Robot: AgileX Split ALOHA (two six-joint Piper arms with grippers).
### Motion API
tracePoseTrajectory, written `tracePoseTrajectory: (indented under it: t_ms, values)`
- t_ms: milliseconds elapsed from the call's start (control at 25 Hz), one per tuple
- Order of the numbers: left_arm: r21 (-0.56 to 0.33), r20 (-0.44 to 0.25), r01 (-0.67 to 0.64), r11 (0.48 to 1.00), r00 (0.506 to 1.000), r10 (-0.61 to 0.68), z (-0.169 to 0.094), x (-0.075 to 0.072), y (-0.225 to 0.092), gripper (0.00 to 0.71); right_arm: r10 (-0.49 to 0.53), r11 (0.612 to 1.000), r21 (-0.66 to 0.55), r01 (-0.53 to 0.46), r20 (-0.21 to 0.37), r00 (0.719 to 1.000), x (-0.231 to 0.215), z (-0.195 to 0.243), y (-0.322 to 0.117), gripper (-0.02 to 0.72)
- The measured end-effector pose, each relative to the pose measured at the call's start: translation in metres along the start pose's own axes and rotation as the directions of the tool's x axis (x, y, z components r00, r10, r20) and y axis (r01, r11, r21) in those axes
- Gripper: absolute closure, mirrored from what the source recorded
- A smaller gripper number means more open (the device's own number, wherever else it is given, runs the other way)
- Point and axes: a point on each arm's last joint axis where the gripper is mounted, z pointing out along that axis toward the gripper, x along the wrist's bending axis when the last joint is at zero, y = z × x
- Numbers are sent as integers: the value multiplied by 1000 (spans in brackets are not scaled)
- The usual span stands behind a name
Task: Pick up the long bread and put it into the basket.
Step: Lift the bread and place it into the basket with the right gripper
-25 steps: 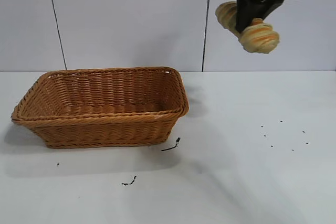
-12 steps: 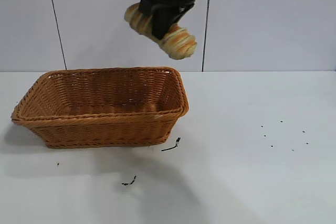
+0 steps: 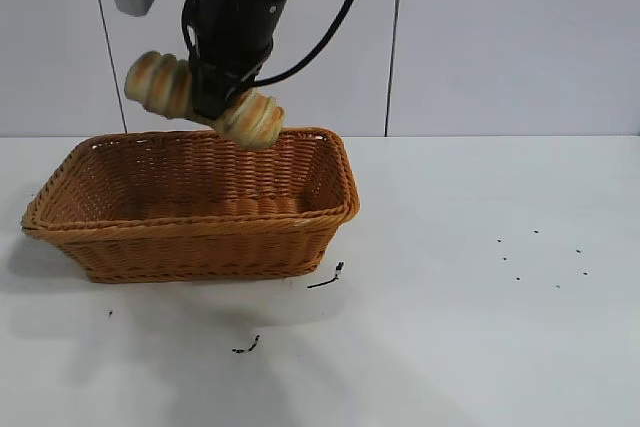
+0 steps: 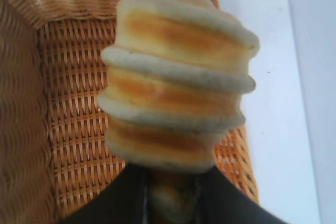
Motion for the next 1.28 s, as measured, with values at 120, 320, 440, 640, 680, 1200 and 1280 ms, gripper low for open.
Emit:
tracePoseTrajectory:
  t_ms: [120,320,440,640,680,1200,1280]
  values:
    - [0,0,0,1000,1000,0,0,0,0,17,10,1000,4,-10,-17,1000,4,11,-3,584]
    - [0,0,0,1000,1000,0,0,0,0,17,25,1000,-11,-26,-27,999,5,13,-3,319]
    - [0,0,0,1000,1000,0,0,0,0,17,29,999,-14,-29,-28,999,6,13,-2,88]
    - [0,0,0,1000,1000,0,0,0,0,17,31,999,-29,-31,-17,999,2,4,1,16]
    - [0,0,0,1000,1000,0,0,0,0,17,31,999,-33,-31,-14,999,1,1,3,14]
    - [0,0,0,1000,1000,0,0,0,0,17,475,875,-106,-472,4,880,-20,-85,25,14]
    - [0,0,0,1000,1000,0,0,0,0,17,575,815,-90,-572,20,818,-26,-96,19,14]
